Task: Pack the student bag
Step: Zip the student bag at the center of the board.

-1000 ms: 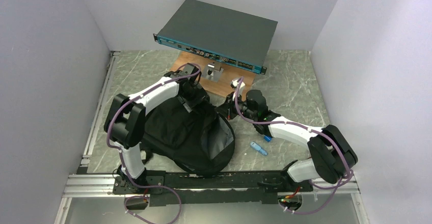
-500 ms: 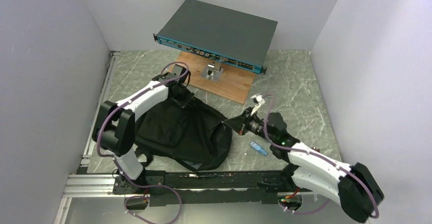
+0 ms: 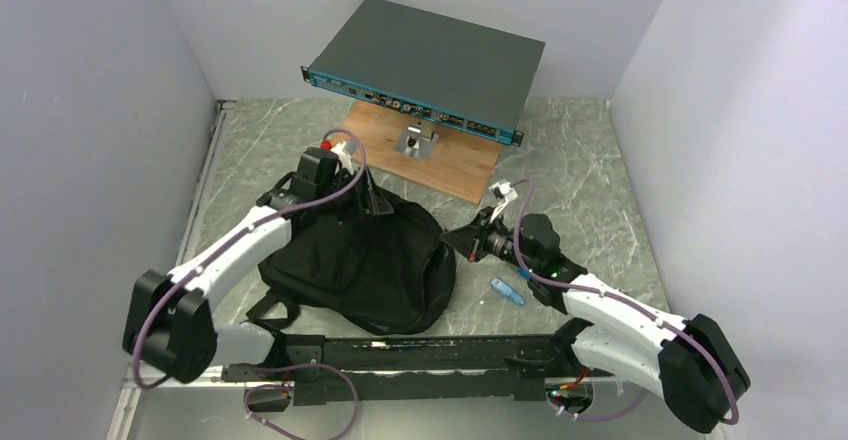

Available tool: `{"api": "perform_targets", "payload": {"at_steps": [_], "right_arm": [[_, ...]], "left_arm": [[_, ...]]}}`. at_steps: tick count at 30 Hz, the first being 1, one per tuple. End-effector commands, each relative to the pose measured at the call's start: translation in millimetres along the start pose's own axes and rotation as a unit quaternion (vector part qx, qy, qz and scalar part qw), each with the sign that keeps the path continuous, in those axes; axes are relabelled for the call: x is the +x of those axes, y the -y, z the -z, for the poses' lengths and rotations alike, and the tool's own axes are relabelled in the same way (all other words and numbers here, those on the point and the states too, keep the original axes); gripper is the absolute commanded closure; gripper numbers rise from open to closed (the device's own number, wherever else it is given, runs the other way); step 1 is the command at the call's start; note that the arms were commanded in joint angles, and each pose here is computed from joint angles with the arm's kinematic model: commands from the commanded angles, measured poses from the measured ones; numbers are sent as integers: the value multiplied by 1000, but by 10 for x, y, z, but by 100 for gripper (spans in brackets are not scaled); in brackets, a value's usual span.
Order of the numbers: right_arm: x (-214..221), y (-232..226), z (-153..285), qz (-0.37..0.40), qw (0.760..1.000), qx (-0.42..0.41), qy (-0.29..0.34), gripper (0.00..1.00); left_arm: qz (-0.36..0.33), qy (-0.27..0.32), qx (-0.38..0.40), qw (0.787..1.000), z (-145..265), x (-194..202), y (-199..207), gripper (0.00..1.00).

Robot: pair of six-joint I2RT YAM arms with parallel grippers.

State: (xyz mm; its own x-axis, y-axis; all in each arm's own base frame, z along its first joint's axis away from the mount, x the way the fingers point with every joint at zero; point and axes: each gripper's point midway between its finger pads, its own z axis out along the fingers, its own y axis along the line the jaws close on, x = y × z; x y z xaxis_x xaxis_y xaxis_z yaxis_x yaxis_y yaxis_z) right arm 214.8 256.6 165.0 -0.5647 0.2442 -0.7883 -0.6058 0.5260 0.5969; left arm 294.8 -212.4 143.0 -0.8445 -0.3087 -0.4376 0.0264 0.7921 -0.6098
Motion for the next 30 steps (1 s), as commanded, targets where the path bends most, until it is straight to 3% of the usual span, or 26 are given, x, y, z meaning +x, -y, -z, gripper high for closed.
{"api": "perform_targets", "payload": {"at_steps": [1, 3, 5, 8, 13, 18, 25, 30], "right_arm": [[-272, -231, -112, 23, 999, -44, 13, 100], [-292, -260, -162, 0, 999, -36, -10, 100], [-334, -300, -181, -39, 999, -21, -30, 100], [-327, -384, -154, -84, 995, -16, -56, 100], [-325, -394, -85, -176, 983, 9, -49, 100], [-418, -437, -85, -234, 972, 5, -22, 100], [-480, -418, -72, -242, 970, 18, -9, 100], [-575, -476, -79, -253, 967, 11, 2, 100]], "left_arm": [[-187, -25, 192, 963, 414, 379, 745, 33], [-267, -12, 242, 933, 552, 647, 1001, 31], [-310, 49, 223, 923, 590, 691, 1081, 30], [-326, 165, 237, 900, 651, 591, 1251, 30], [-340, 267, 259, 864, 591, 502, 1271, 33], [-357, 270, 277, 850, 471, 518, 1412, 40], [-360, 263, 302, 843, 362, 553, 1596, 53], [-363, 239, 312, 845, 263, 653, 1649, 52]]}}
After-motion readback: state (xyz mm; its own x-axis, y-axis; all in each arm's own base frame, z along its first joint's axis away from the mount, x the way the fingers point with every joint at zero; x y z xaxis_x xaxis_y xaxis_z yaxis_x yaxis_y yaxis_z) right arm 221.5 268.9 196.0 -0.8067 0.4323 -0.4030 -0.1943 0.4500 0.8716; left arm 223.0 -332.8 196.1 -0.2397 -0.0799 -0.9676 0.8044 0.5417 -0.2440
